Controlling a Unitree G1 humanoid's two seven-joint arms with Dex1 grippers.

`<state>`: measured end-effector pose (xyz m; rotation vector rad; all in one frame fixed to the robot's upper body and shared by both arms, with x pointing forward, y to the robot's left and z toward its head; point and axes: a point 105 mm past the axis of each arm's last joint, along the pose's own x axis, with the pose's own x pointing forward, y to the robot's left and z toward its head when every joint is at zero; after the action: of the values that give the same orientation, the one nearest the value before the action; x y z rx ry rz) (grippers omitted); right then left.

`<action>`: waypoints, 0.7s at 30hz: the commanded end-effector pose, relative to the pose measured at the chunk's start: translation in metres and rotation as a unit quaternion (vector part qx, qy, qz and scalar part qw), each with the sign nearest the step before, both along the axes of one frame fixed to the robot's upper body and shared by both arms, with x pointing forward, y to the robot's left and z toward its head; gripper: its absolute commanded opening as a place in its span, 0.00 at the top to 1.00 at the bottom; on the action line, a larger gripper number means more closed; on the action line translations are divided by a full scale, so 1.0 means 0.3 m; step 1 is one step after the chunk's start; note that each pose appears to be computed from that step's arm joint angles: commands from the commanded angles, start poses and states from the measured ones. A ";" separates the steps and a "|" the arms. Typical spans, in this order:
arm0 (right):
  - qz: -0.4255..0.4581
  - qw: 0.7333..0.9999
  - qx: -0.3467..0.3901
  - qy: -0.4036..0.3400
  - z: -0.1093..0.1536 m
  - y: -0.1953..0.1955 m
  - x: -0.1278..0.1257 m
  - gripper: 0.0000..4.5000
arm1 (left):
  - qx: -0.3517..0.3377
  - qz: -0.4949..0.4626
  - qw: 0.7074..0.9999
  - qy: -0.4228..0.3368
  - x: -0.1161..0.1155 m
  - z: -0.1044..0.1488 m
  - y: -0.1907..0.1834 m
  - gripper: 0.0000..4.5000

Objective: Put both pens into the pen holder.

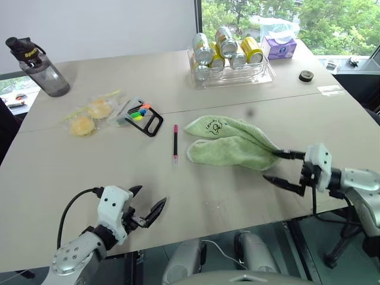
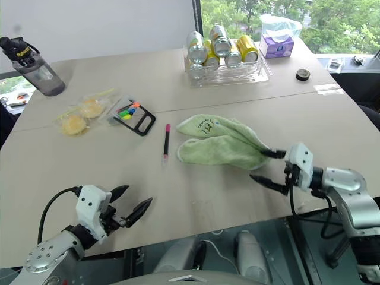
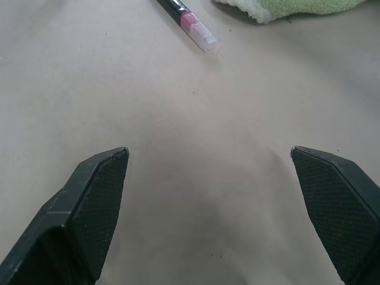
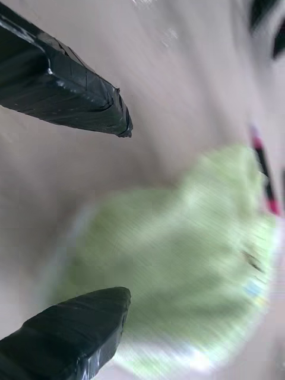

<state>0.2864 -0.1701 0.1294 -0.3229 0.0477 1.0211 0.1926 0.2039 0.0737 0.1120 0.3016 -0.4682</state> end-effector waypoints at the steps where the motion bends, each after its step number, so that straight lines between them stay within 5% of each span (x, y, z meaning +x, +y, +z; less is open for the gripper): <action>1: -0.040 0.999 0.004 -0.023 0.040 0.012 0.066 0.04 | 0.010 -0.030 0.999 -0.036 0.014 0.071 0.000 0.00; 10: -0.023 0.999 -0.039 0.008 0.021 0.121 0.208 0.04 | -0.017 -0.164 0.985 -0.058 0.024 0.242 -0.053 0.00; 21: 0.039 0.996 -0.062 0.055 -0.013 0.194 0.212 0.04 | 0.003 -0.195 0.978 -0.074 0.028 0.298 -0.084 0.00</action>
<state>0.3494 -0.1121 0.1191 -0.3549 0.2155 1.1007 0.2049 0.1872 0.1514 0.1803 0.1771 -0.8118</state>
